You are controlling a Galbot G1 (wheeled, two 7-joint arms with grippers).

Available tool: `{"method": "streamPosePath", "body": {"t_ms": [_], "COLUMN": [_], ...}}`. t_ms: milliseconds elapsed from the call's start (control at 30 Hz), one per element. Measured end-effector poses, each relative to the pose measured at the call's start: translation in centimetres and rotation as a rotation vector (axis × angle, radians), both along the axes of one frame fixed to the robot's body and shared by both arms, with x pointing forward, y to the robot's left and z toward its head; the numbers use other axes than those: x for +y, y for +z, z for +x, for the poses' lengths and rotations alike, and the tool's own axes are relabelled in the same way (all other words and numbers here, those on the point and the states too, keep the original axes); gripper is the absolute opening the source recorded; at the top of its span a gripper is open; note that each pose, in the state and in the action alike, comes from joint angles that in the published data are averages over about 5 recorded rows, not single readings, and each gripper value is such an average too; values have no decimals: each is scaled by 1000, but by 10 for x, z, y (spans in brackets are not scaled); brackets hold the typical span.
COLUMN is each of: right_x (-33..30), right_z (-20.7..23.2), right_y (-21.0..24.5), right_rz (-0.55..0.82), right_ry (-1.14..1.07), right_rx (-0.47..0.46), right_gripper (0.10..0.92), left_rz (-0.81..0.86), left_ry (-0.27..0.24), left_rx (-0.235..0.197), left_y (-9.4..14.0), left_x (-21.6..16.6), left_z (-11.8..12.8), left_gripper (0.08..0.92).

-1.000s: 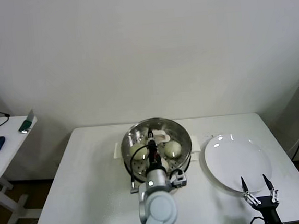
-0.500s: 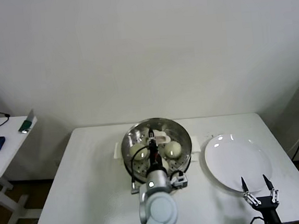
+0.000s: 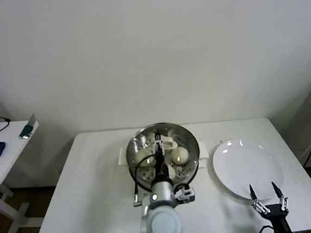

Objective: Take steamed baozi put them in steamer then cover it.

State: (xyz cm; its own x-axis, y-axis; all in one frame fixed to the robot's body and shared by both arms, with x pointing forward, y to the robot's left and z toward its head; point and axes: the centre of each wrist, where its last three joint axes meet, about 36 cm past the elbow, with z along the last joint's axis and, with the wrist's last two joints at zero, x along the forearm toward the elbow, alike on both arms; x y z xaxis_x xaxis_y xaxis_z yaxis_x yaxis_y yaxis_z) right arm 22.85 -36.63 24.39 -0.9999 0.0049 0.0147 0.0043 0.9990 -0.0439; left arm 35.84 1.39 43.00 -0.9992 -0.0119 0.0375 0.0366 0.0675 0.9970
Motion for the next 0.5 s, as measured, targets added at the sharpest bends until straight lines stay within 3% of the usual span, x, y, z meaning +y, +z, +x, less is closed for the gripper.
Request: {"method": "streamPosePath", "body": {"t_ms": [200, 500], "right_x": [1, 9], "right_z": [1, 7], "right_y": [-1, 7], "right_rz": [9, 45], "right_ry": [-2, -48], "right_rx": [12, -9], "right_gripper": [823, 823], "left_rz": [-78, -354], "left_ry": [-28, -102], "left_rx": [-7, -12], "left_y": [12, 30], "left_x": [19, 65], "left_z": [-12, -28], "left_gripper": [809, 823]}}
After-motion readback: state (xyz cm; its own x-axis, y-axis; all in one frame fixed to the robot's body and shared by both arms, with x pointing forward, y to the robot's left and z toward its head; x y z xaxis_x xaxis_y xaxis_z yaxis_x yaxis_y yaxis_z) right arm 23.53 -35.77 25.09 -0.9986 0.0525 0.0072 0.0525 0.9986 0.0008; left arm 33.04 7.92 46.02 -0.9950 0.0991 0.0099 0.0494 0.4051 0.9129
